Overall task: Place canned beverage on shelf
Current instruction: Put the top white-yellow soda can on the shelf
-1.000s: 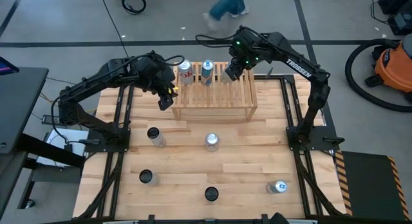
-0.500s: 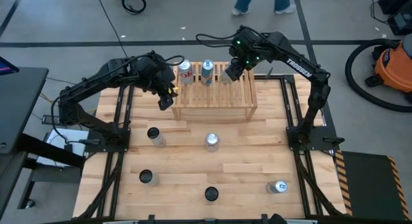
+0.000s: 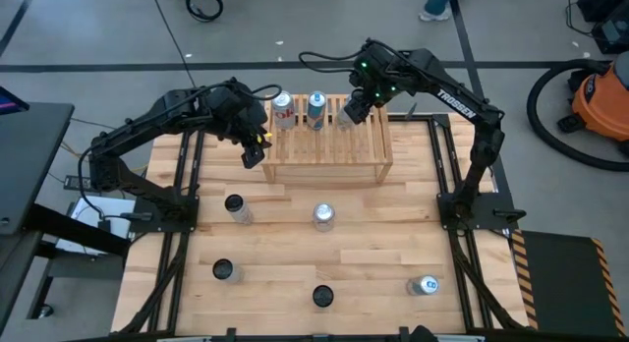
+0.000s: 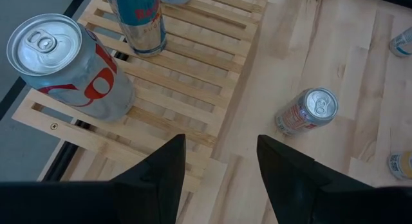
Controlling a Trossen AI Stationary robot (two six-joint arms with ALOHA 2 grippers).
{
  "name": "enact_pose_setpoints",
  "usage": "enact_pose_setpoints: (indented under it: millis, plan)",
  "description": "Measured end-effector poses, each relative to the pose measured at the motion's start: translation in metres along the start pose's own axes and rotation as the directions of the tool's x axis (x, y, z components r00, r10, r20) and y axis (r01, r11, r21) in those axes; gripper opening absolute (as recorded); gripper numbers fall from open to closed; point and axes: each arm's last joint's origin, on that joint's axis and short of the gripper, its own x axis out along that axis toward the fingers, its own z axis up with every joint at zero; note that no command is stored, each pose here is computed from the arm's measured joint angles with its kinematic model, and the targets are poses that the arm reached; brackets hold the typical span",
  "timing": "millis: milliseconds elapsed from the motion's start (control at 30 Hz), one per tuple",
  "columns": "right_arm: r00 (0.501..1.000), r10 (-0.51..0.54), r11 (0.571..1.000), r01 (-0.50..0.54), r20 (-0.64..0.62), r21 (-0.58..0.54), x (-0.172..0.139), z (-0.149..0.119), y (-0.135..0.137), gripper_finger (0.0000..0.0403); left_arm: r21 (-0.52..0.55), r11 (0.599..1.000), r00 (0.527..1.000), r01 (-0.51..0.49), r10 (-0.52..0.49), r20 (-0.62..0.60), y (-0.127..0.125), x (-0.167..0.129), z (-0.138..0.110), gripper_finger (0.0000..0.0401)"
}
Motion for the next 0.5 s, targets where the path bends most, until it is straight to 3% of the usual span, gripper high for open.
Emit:
enact_pose_setpoints:
  millis: [500]
  plan:
    - [1.000,-0.005,1.000,0.005,0.021,0.002,-0.0009,0.0014,0.0000,0.0315,0.000,1.000,1.000,0.000,0.000,-0.001,0.0000,0.0000,0.0000,0.0192]
